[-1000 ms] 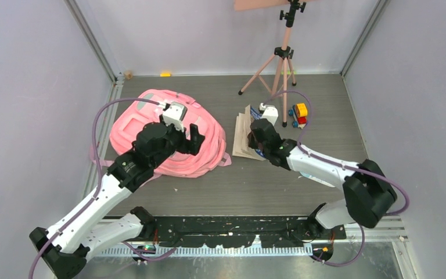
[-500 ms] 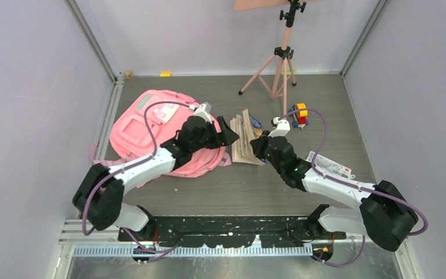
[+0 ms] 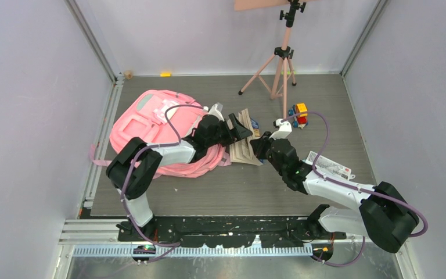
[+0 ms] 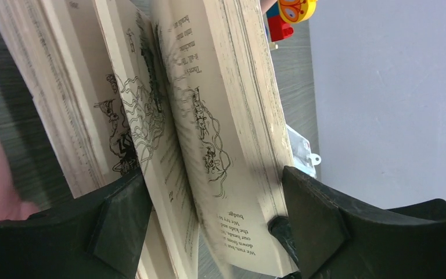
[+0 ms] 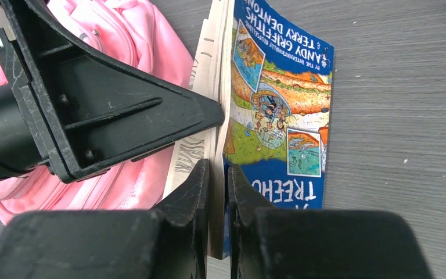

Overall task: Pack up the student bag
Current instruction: Pick up the book from the center of the board.

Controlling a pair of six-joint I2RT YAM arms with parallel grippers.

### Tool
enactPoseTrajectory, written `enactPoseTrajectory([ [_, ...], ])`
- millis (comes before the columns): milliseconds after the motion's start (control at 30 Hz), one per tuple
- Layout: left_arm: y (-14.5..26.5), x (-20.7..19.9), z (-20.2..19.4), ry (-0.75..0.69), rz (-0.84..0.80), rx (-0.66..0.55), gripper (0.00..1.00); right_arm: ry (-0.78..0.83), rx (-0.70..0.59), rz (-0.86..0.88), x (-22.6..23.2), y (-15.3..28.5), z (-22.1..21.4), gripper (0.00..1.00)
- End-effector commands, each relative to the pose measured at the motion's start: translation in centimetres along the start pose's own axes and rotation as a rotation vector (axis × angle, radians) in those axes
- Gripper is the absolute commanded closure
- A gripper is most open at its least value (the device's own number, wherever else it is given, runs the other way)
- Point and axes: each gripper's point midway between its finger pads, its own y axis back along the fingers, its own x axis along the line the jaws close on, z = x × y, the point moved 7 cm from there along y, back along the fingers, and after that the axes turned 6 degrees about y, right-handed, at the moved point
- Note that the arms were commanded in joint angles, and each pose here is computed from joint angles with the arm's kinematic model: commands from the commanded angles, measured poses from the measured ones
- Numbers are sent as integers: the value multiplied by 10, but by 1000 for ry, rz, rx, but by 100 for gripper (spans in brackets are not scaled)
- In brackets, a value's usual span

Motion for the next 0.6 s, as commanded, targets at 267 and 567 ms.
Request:
enactPoseTrajectory([
  [267,-13,-25,13,7,-102,-51,21,-15,-82,90,16,-2,21,100],
  [567,-15,-33,13,37,-161,-49,18,43,-19,99,18,-10,12,99],
])
